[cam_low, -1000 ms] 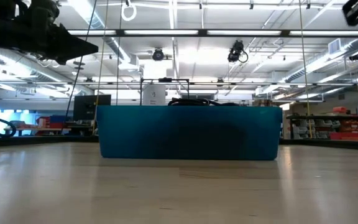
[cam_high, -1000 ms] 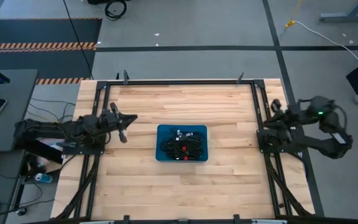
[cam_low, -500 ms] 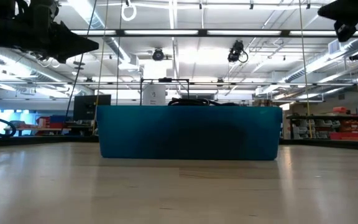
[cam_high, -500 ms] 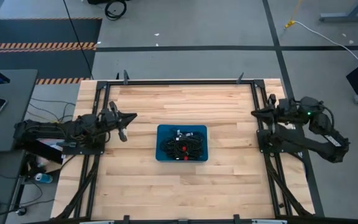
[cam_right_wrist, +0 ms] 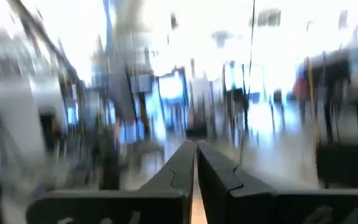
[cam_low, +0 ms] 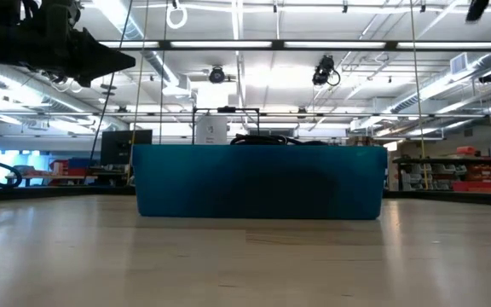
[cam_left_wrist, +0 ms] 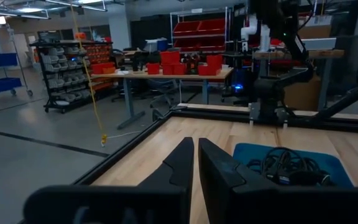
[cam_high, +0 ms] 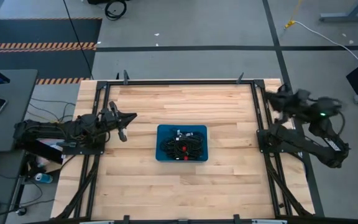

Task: Pick and place USB-C Cables
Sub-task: Return to Home Position

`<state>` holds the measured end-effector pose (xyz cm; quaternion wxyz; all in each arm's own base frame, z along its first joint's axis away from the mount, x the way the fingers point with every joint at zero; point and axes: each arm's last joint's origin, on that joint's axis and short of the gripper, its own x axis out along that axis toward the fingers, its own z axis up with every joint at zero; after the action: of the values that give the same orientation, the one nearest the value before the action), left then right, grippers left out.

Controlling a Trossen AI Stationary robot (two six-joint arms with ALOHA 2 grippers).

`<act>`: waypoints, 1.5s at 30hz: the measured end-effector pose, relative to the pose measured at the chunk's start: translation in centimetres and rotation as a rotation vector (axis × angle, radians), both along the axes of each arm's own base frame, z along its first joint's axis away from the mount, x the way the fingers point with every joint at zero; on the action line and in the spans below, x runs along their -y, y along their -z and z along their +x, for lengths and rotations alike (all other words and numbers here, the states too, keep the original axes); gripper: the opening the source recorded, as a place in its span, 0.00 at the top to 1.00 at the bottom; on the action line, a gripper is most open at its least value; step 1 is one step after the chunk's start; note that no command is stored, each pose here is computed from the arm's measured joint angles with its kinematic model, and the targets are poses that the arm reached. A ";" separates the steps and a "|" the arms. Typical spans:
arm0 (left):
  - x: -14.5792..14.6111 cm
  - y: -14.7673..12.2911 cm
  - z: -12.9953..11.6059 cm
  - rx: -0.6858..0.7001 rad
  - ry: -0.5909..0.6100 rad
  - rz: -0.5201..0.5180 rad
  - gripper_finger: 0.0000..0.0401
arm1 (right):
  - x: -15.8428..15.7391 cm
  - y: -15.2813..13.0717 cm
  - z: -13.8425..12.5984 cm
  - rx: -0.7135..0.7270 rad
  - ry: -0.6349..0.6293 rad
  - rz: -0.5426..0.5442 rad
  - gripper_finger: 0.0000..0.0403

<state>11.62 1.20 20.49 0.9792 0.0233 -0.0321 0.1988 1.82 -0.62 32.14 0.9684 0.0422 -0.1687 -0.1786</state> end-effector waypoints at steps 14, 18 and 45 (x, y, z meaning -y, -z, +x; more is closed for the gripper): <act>0.0 0.0 0.0 -0.003 0.000 0.001 0.93 | -0.6 -3.1 -1.0 0.330 0.010 -0.186 0.96; 0.0 0.1 0.0 -0.012 -0.001 0.001 0.92 | 0.1 -2.6 -0.6 0.328 0.105 -0.120 0.97; 0.0 0.4 0.0 -0.040 -0.001 0.001 0.93 | 3.2 4.4 10.5 -0.440 -0.237 0.276 1.00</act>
<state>11.64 1.20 20.11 0.9796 0.0280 -0.0124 0.1987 12.28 -3.85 27.72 0.9809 0.1535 0.0779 -0.0901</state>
